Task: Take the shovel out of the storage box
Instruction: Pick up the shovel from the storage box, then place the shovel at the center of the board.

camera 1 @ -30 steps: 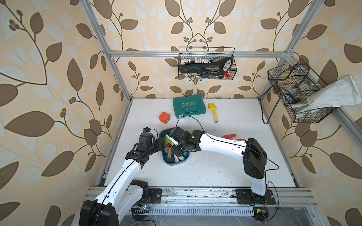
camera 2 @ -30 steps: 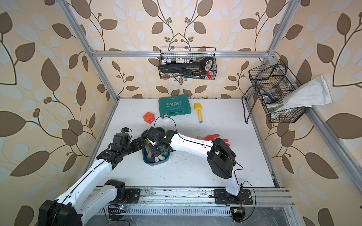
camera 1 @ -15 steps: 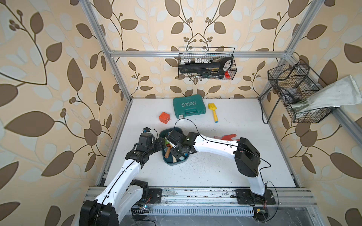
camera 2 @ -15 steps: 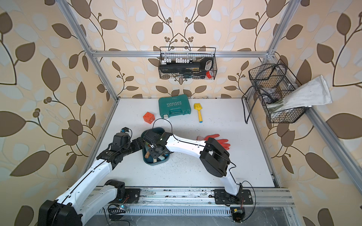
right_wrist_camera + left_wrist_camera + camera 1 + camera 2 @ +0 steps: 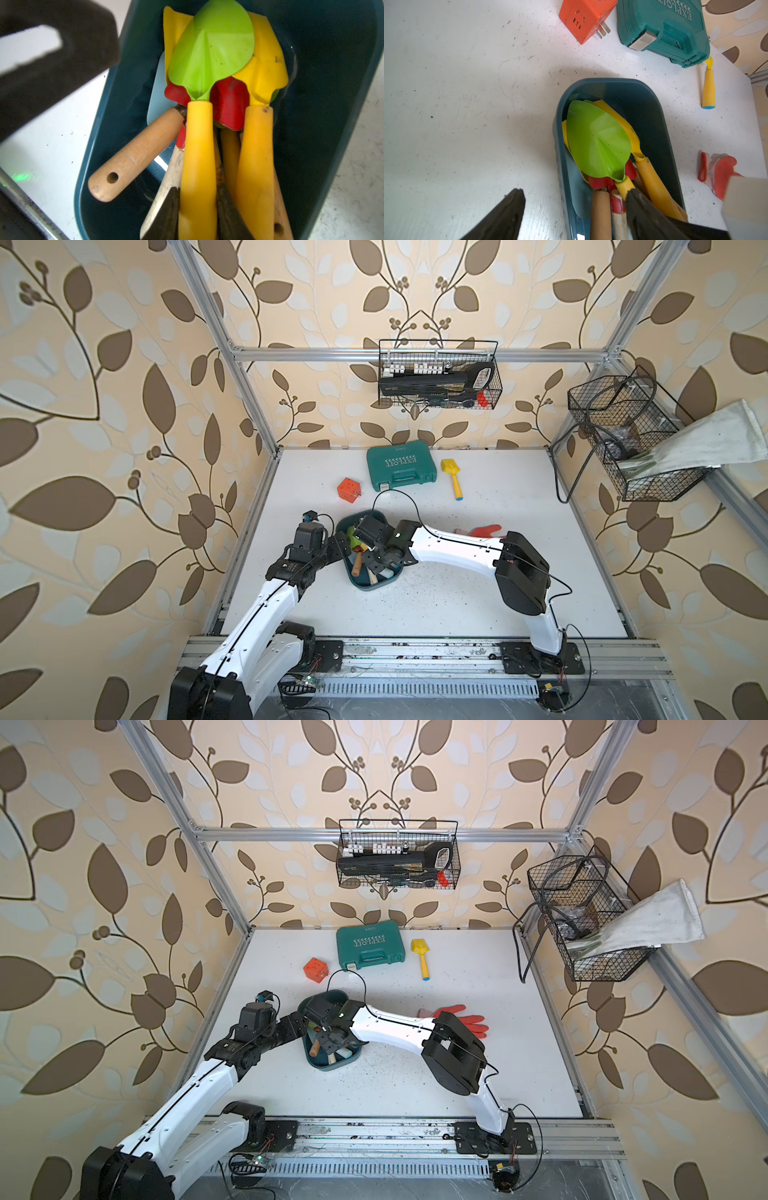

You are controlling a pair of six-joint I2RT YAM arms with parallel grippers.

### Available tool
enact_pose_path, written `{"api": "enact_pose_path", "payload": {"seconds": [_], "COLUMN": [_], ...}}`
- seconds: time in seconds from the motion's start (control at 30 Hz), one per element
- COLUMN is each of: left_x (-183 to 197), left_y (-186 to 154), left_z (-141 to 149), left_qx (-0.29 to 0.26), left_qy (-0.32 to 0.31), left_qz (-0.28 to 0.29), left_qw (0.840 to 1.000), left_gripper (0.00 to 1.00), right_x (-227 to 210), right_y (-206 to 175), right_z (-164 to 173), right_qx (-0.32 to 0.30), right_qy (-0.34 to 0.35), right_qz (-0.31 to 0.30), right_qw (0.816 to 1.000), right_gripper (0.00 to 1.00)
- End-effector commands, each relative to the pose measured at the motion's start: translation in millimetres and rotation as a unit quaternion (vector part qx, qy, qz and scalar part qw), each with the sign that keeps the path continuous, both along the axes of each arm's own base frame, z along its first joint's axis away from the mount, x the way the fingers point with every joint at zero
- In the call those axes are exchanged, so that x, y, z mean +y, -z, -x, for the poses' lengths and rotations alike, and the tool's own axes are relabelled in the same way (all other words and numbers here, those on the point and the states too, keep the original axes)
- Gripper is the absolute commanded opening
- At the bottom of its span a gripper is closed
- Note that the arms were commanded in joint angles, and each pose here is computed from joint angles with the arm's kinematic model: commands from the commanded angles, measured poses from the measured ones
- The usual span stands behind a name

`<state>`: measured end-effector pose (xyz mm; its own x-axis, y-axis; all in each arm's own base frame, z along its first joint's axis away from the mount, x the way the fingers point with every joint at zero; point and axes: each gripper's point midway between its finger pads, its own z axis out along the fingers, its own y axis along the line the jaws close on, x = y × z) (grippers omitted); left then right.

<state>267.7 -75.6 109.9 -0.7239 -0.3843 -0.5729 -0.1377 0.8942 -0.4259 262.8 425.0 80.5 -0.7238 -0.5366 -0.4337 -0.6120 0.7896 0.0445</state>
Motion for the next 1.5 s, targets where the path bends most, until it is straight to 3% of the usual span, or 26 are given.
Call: {"api": "enact_pose_path", "payload": {"seconds": [0.0,0.5,0.6,0.7,0.87,1.13,1.47], "left_x": [1.0,2.9,-9.4,-29.5,-52.7,-75.7,-94.1], "left_y": [-7.3,-14.2,-22.0,-32.6,-48.4,-44.5,-43.7], "left_z": [-3.0,-1.3,-3.0,-4.0,-2.8,-5.0,-4.2], "left_qx": [-0.015,-0.031,-0.047,-0.069,-0.096,-0.072,-0.032], "left_qy": [-0.003,-0.005,0.029,0.081,0.125,0.155,0.148], "left_qz": [0.009,0.008,0.025,0.053,0.050,0.043,0.062], "left_qw": [1.000,0.999,0.998,0.993,0.986,0.984,0.986], "left_gripper": [0.81,0.81,0.81,0.79,0.78,0.77,0.75], "right_x": [2.8,-36.8,-61.5,-94.9,-172.2,-294.6,-342.1], "right_y": [-15.8,-83.9,-91.8,-94.8,-97.5,-88.2,-66.0], "right_z": [-3.4,3.4,-7.2,-28.0,-75.6,-143.5,-212.5], "right_qx": [-0.018,-0.076,-0.074,-0.060,-0.048,-0.050,-0.043], "right_qy": [0.010,0.042,0.066,0.101,0.187,0.329,0.387], "right_qz": [-0.022,-0.086,-0.099,-0.120,-0.140,-0.159,-0.177], "right_qw": [1.000,0.993,0.990,0.986,0.971,0.930,0.904], "right_gripper": [0.24,0.22,0.22,0.22,0.23,0.23,0.23]}}
